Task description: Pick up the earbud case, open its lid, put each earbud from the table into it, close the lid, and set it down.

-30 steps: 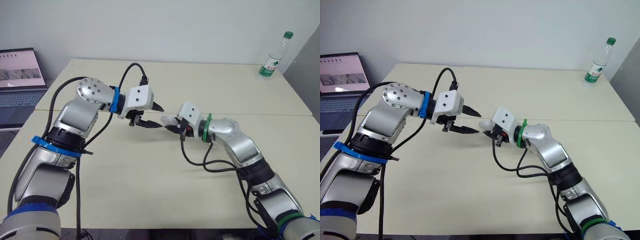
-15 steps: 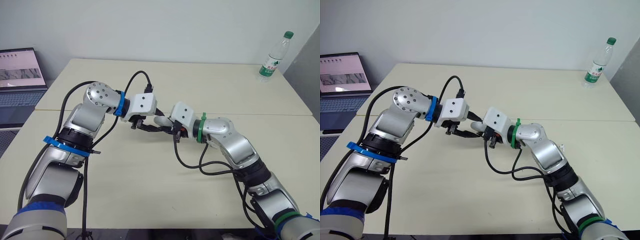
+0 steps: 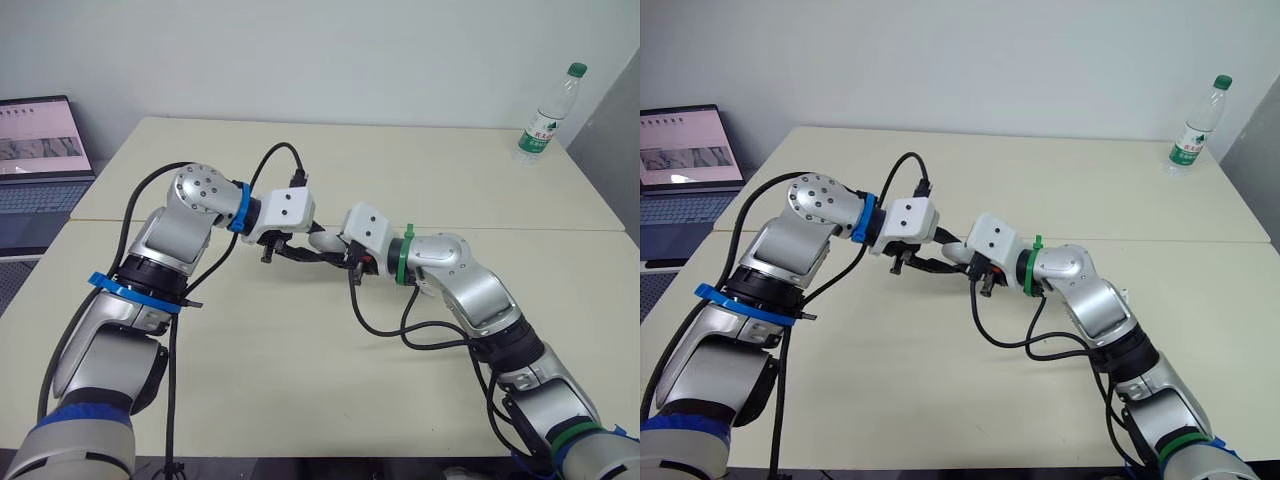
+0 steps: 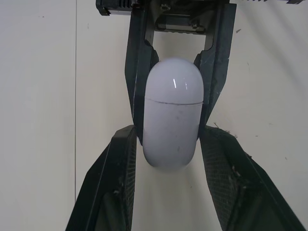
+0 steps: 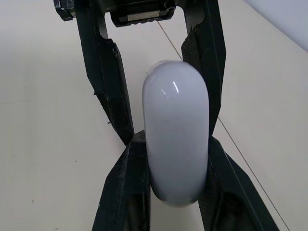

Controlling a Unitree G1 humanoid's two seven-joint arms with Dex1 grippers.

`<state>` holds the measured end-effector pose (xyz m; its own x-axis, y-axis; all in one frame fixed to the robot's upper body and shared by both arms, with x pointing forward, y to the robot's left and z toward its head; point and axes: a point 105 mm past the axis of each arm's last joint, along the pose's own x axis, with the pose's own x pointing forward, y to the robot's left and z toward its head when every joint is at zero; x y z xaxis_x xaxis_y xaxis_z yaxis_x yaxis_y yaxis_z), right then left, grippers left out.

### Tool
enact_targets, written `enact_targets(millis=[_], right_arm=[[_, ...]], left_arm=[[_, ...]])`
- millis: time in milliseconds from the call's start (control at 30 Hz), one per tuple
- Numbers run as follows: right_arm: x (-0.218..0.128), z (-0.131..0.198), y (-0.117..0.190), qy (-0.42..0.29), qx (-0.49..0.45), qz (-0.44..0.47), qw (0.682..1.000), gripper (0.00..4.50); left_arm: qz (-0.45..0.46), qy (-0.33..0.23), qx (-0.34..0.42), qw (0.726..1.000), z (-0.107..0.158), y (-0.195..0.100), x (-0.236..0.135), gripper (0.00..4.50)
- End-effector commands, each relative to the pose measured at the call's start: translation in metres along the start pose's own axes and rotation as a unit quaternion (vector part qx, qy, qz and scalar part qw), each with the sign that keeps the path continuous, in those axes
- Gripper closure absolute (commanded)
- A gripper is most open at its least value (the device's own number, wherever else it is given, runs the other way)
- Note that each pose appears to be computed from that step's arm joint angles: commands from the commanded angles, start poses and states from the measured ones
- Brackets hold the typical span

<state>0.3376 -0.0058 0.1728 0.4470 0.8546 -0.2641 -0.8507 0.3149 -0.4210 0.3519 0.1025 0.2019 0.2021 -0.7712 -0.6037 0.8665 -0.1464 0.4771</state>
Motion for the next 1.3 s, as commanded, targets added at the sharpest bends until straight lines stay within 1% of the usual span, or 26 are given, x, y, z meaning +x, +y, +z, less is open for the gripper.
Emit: enact_targets(millis=[33, 100, 133, 200, 267, 533, 633, 700, 767, 800, 833, 867, 933, 967, 1000, 1300], right_arm=[[0.0, 0.013, -0.001, -0.015, -0.024, 0.001, 1.0, 3.64], [0.0, 0.013, -0.002, -0.015, -0.024, -0.001, 1.0, 3.64], [0.0, 0.013, -0.002, -0.014, -0.024, -0.001, 1.0, 3.64], [0.0, 0.013, -0.002, -0.014, -0.024, -0.002, 1.0, 3.64], [-0.001, 0.012, -0.002, -0.014, -0.023, -0.001, 1.0, 3.64], [-0.001, 0.01, -0.001, -0.012, -0.022, 0.001, 1.0, 3.64], [-0.001, 0.01, -0.001, -0.012, -0.023, 0.0, 1.0, 3.64], [-0.001, 0.01, -0.001, -0.012, -0.022, 0.0, 1.0, 3.64], [-0.001, 0.01, -0.001, -0.013, -0.022, -0.001, 1.0, 3.64], [0.0, 0.01, -0.001, -0.013, -0.021, -0.001, 1.0, 3.64], [0.0, 0.01, -0.001, -0.013, -0.02, -0.002, 1.0, 3.64], [0.0, 0.011, -0.001, -0.014, -0.02, -0.002, 1.0, 3.64], [0.0, 0.012, -0.001, -0.015, -0.02, -0.003, 1.0, 3.64], [0.0, 0.013, -0.002, -0.016, -0.021, -0.003, 1.0, 3.64], [0.0, 0.013, -0.002, -0.017, -0.023, -0.003, 1.0, 3.64], [0.0, 0.016, -0.001, -0.02, -0.028, 0.005, 0.999, 3.64]], left_arm=[[0.028, -0.021, 0.034, 0.999, 0.023, 0.014, -0.008, 2.84], [0.022, -0.027, 0.029, 0.999, 0.024, 0.012, -0.008, 2.11], [0.021, -0.026, 0.03, 0.999, 0.024, 0.012, -0.009, 1.93], [0.025, -0.023, 0.03, 0.999, 0.023, 0.013, -0.009, 1.25], [0.026, -0.023, 0.03, 0.999, 0.023, 0.013, -0.009, 0.72], [0.031, -0.015, 0.03, 0.999, 0.022, 0.018, -0.015, 0.72], [0.019, -0.018, 0.027, 0.999, 0.021, 0.014, -0.014, 1.31], [0.006, -0.017, 0.028, 0.999, 0.021, 0.01, -0.013, 1.89], [0.001, -0.017, 0.027, 0.999, 0.021, 0.008, -0.013, 2.58], [-0.001, -0.017, 0.027, 1.0, 0.021, 0.007, -0.013, 2.84], [-0.004, -0.017, 0.025, 1.0, 0.021, 0.006, -0.012, 3.21], [-0.007, -0.016, 0.023, 1.0, 0.02, 0.006, -0.012, 3.32], [-0.012, -0.013, 0.022, 1.0, 0.019, 0.004, -0.012, 3.38], [-0.013, -0.012, 0.022, 1.0, 0.019, 0.003, -0.011, 3.62], [-0.012, -0.012, 0.022, 1.0, 0.019, 0.003, -0.011, 3.74], [-0.002, -0.009, 0.014, 1.0, 0.016, 0.004, -0.009, 3.74]])
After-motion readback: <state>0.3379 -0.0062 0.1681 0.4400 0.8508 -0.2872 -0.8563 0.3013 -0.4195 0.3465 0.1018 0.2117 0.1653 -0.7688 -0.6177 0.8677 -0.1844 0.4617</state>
